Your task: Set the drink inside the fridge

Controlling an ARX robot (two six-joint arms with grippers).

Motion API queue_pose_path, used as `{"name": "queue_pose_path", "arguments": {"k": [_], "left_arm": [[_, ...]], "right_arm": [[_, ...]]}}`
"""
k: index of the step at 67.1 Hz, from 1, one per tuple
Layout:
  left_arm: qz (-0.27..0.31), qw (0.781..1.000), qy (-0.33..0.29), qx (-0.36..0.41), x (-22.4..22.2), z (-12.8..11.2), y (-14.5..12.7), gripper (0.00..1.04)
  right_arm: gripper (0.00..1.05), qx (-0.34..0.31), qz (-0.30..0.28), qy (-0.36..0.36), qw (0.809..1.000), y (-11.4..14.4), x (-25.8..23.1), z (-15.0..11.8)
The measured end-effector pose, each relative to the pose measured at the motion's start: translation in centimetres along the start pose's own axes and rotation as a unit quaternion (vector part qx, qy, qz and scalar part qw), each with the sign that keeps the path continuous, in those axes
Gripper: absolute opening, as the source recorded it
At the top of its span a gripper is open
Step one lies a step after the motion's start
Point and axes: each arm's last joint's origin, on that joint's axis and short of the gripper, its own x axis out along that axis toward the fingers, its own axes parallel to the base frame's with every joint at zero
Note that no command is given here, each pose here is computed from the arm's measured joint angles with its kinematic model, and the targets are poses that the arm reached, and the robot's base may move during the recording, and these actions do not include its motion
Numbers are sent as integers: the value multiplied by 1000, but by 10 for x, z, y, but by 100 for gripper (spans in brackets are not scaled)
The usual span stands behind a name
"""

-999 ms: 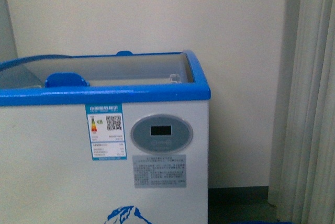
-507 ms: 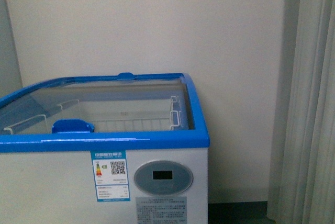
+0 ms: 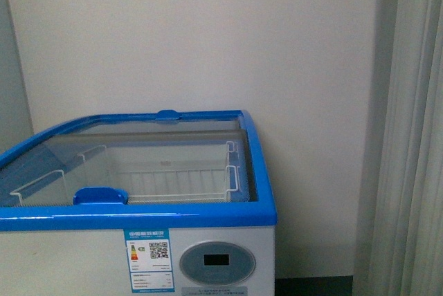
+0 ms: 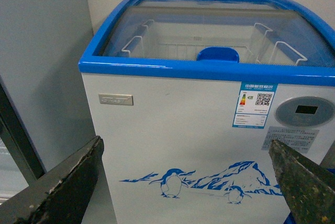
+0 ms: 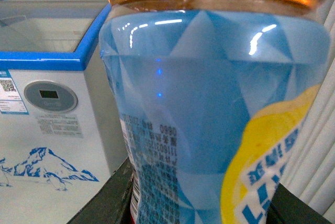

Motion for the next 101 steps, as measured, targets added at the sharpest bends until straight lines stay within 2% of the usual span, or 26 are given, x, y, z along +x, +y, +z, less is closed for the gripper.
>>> {"name": "queue_pose_path", "arguments": {"k": [10, 14, 17, 20, 24, 34, 52, 63, 85, 101], "left_arm": [[3, 1000, 0, -1, 0, 0, 0, 97], [60, 998, -23, -20, 1, 1, 0, 97], [125, 990, -40, -51, 1, 3, -1, 97], [151, 986, -36, -60, 1, 2, -1, 97], [154, 986, -25, -65, 3, 0, 0, 97], [127, 990, 10, -63, 10, -2, 1, 97], [86, 994, 33, -57, 32, 1, 5, 97], [38, 997, 54, -46, 52, 3, 2, 97], [-28, 993, 110, -14, 109, 5, 9, 97], [-92, 984, 150, 27, 175, 7, 23, 97]], "right_arm": [[40, 0, 0, 0, 1000, 0, 0, 0], [40, 0, 1, 0, 1000, 0, 0, 0], [40, 0, 0, 0, 1000, 0, 0, 0], [40, 0, 0, 0, 1000, 0, 0, 0], [40, 0, 0, 0, 1000, 0, 0, 0], [40, 0, 1, 0, 1000, 0, 0, 0], [40, 0, 1, 0, 1000, 0, 0, 0], [40, 0, 0, 0, 1000, 0, 0, 0], [40, 0, 0, 0, 1000, 0, 0, 0], [40, 0, 0, 0, 1000, 0, 0, 0]]}}
